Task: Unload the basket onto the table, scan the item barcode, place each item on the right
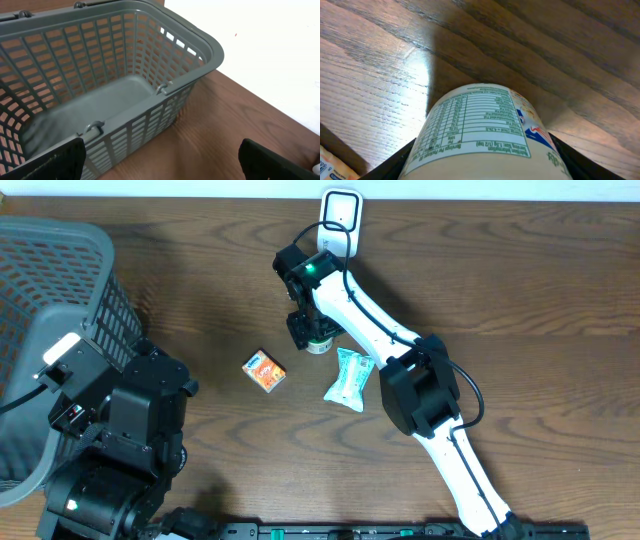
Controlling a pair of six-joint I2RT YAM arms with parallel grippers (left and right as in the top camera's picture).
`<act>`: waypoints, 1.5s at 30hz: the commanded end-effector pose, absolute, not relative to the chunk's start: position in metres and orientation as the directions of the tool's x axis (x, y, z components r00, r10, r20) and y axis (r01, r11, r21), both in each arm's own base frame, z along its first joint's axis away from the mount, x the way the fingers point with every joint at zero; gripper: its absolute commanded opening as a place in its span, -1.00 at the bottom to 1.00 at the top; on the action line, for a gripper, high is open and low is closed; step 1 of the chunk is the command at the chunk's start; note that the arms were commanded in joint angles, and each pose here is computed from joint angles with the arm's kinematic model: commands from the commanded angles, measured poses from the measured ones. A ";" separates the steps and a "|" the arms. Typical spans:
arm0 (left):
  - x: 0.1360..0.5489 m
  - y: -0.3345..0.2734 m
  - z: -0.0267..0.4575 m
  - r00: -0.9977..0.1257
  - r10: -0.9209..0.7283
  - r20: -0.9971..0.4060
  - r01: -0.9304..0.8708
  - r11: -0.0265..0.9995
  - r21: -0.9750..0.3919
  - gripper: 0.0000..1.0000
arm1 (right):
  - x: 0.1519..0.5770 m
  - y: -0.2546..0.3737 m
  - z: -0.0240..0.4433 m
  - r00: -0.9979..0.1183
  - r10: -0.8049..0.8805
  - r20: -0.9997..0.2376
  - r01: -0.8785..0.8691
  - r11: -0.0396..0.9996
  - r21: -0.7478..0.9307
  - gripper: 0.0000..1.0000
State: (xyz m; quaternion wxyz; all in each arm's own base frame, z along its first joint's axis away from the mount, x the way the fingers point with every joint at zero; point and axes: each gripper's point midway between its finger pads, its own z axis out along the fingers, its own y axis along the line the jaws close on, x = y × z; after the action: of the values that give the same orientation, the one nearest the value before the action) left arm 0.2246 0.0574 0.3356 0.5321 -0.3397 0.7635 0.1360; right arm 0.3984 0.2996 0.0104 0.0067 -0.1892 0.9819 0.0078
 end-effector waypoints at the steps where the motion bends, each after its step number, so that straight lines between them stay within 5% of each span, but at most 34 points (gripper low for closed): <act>1: 0.223 0.060 0.341 -0.183 -0.379 -0.907 -0.671 0.722 -0.167 0.96 | 0.393 0.293 -0.005 -0.928 -0.372 0.027 -0.372 0.928 0.003 0.25; 11: 0.223 0.060 0.341 -0.183 -0.379 -0.907 -0.671 0.722 -0.167 0.96 | 0.372 0.298 -0.001 -0.925 -0.363 0.110 -0.353 0.930 0.099 0.25; 18: 0.223 0.060 0.341 -0.183 -0.379 -0.907 -0.671 0.722 -0.167 0.95 | 0.358 0.298 0.018 -0.935 -0.247 0.255 -0.168 0.940 0.296 0.13; 23: 0.223 0.060 0.341 -0.183 -0.379 -0.907 -0.671 0.722 -0.167 0.96 | 0.357 0.304 0.046 -0.906 -0.185 0.381 0.048 0.848 0.528 0.12; 34: 0.223 0.060 0.341 -0.183 -0.379 -0.907 -0.671 0.722 -0.167 0.96 | 0.378 0.273 0.086 -0.842 -0.096 0.531 0.336 0.677 0.655 0.22; 45: 0.223 0.060 0.341 -0.183 -0.379 -0.907 -0.671 0.722 -0.167 0.96 | 0.375 0.268 0.102 -0.829 -0.136 0.543 0.361 0.612 0.704 0.19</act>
State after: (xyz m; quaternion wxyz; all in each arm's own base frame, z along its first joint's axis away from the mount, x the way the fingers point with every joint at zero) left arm 0.2246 0.0574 0.3356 0.5321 -0.3397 0.7635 0.1360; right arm 0.3740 0.2571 0.0875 -0.2842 0.0715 0.8722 0.3917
